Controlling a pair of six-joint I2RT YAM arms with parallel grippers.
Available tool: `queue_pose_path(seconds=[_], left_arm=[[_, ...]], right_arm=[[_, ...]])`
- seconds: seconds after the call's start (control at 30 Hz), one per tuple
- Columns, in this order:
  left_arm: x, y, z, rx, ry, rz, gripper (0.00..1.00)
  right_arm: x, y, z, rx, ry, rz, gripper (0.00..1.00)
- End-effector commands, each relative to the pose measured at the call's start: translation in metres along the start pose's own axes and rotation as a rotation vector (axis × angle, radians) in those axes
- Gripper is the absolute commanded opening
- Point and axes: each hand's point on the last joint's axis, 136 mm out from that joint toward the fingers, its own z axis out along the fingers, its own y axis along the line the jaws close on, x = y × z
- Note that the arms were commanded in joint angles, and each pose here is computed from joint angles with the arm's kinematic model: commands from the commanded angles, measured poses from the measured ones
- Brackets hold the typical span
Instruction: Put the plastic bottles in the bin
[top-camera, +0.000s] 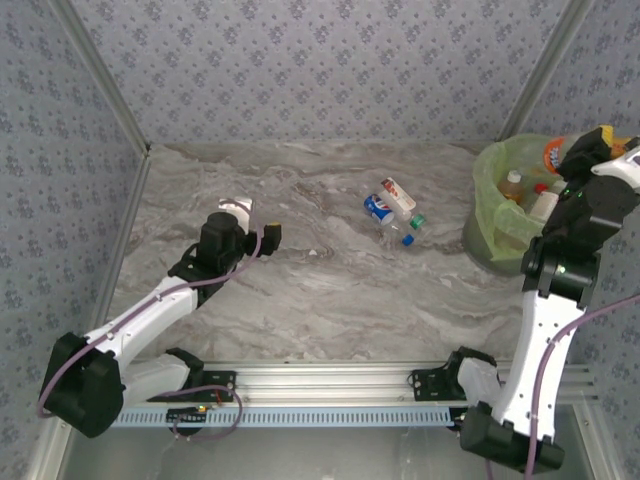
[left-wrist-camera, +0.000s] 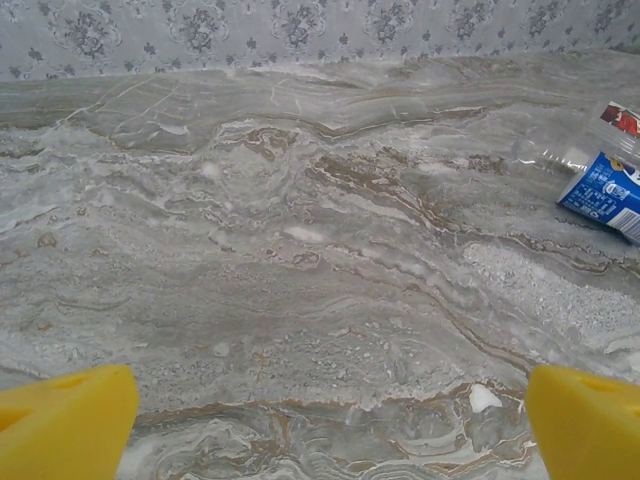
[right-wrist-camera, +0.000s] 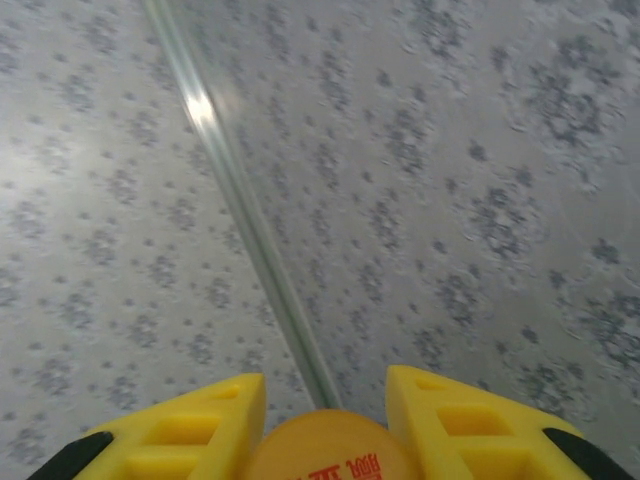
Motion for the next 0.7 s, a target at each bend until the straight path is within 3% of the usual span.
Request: queue_pose_path(seconds=[0.0, 0.47, 0.67], left_arm=[[-0.005, 0.005, -0.002, -0.018, -0.035, -0.027, 0.99], [0.001, 0.005, -0.003, -0.016, -0.015, -0.038, 0.99], [0.004, 0.003, -0.002, -0.005, -0.007, -0.037, 0.99]], right_arm=[[0.003, -0.027, 0.017, 0.091, -0.009, 0.064, 0.00], [0.104, -0.063, 0.074, 0.120, 0.228, 0.139, 0.00], [0.186, -0.074, 0.081, 0.099, 0.365, 0.035, 0.23]])
